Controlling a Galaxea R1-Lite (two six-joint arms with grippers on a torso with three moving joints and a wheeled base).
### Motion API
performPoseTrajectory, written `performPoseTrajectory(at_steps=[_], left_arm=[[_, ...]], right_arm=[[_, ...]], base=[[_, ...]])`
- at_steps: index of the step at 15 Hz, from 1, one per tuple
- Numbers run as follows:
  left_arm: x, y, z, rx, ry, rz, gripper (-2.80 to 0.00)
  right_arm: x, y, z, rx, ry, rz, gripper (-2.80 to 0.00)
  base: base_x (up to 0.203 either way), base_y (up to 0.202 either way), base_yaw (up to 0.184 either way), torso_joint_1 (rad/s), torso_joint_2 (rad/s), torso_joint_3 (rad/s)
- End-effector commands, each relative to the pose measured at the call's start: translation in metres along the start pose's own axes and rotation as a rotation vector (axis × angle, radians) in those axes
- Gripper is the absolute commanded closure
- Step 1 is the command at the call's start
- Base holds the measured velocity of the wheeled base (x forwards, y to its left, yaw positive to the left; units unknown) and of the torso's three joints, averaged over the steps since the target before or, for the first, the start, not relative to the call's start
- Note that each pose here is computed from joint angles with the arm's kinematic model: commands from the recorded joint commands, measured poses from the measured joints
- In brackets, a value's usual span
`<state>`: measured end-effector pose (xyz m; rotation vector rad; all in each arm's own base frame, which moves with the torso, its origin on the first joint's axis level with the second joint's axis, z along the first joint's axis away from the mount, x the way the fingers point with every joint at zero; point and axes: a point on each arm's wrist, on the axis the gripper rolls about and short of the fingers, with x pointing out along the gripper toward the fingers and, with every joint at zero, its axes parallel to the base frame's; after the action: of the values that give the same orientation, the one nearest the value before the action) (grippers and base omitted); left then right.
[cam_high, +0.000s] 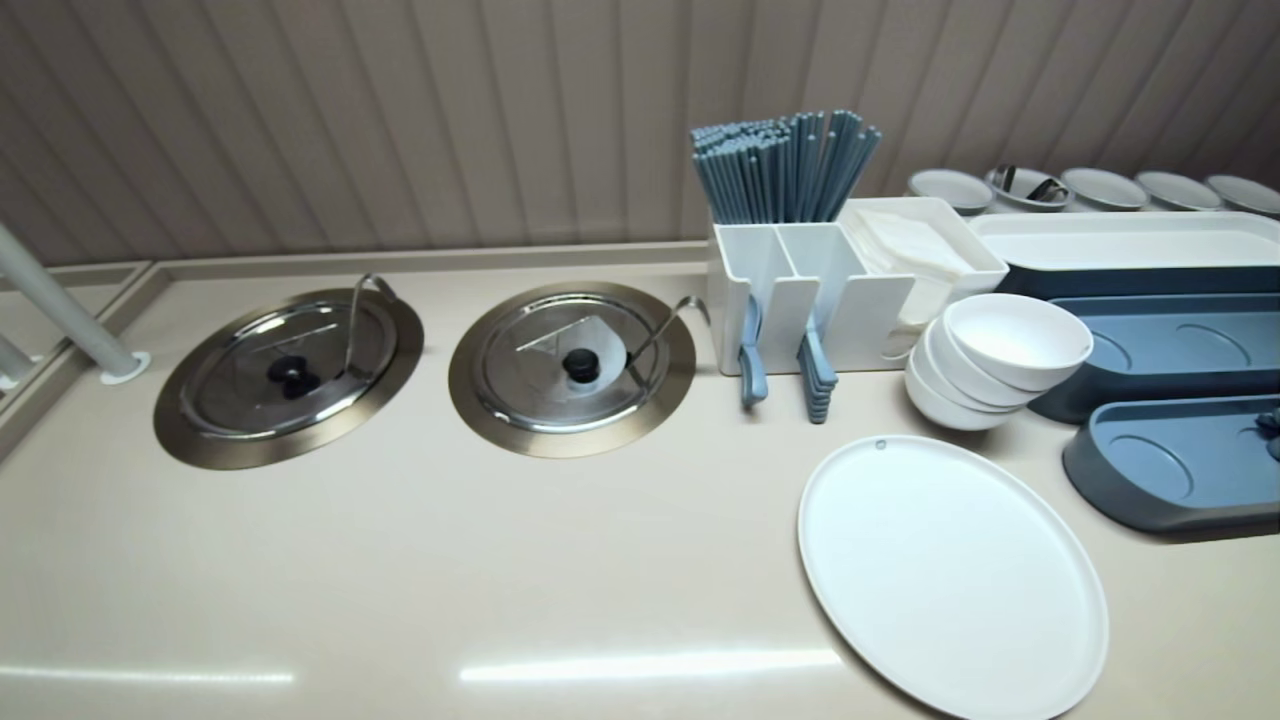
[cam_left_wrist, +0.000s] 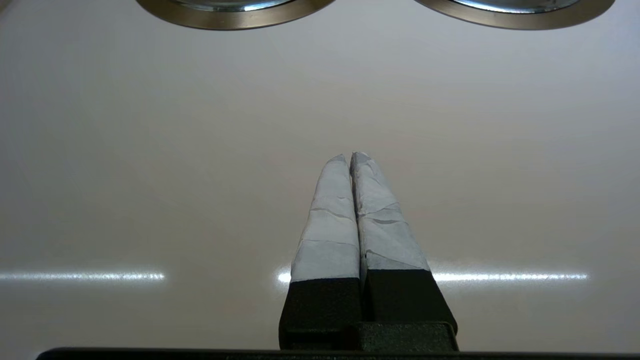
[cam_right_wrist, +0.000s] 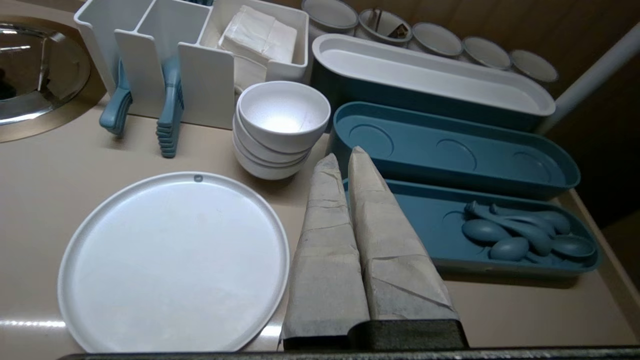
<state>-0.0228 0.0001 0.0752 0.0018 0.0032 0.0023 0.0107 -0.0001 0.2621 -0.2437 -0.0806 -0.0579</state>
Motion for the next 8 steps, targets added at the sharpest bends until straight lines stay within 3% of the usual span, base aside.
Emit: performPoseTrajectory(at_steps=[1, 3, 6, 8], left_arm=[[0.0, 0.0, 0.0, 0.0, 0.0, 0.001, 0.0], [0.0, 0.0, 0.0, 0.001, 0.0, 0.001, 0.0], [0.0, 0.0, 0.0, 0.0, 0.0, 0.001, 0.0], [0.0, 0.0, 0.0, 0.0, 0.0, 0.001, 0.0]], right_arm=[[0.038, -0.009, 0.029, -0.086, 0.067, 0.015, 0.0], [0.049, -0.013, 0.044, -0.141, 0.147, 0.084, 0.0], [0.074, -0.018, 0.061, -0.146, 0.28, 0.17, 0.0], [0.098, -0.02, 0.069, -0.141, 0.317, 0.203, 0.0]], base=[[0.0, 0.0, 0.0, 0.0, 0.0, 0.0], [0.0, 0.0, 0.0, 0.0, 0.0, 0.0], [0.0, 0.0, 0.0, 0.0, 0.0, 0.0], [0.0, 0.0, 0.0, 0.0, 0.0, 0.0]])
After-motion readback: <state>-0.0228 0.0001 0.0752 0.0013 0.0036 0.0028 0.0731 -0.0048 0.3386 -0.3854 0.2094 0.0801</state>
